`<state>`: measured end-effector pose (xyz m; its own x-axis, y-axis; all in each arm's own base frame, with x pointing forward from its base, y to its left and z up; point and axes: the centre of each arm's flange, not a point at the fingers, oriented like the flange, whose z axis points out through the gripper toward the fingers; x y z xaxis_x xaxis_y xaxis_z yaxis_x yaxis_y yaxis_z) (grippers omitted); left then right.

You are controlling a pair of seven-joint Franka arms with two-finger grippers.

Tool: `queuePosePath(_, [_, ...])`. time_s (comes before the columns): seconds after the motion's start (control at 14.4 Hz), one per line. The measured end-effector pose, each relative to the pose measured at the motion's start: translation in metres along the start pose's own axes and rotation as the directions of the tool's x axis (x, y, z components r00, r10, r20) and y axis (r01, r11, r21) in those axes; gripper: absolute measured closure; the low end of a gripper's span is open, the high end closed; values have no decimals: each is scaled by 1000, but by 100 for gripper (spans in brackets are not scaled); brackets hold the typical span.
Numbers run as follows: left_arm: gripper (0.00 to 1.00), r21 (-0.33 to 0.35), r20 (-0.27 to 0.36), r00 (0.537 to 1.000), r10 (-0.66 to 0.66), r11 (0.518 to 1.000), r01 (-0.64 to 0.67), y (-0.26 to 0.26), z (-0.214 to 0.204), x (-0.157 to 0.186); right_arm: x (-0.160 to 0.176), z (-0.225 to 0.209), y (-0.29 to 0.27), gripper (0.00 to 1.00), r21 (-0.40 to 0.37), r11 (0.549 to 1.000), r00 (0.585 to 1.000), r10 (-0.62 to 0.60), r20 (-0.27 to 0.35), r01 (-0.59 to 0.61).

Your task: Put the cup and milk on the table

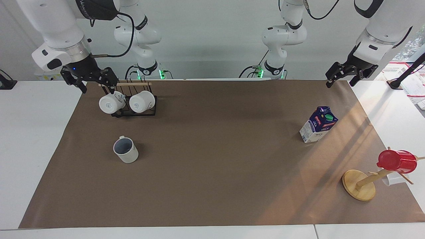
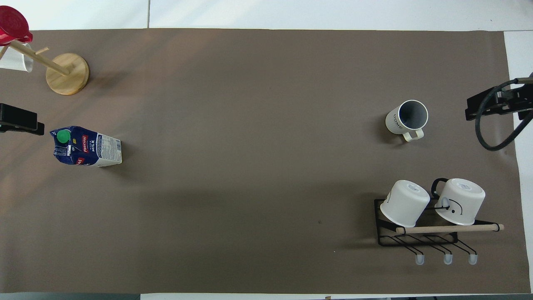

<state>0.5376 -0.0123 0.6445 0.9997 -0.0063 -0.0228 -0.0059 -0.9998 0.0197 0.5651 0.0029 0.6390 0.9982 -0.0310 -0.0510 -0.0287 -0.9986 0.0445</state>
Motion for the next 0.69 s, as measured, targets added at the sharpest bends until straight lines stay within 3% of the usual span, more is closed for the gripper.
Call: queuePosePath(0.69, [0,0,0,1000,0,1000,0,0,0,0,1,1,0,0,0,1000,1000,0,-7,0])
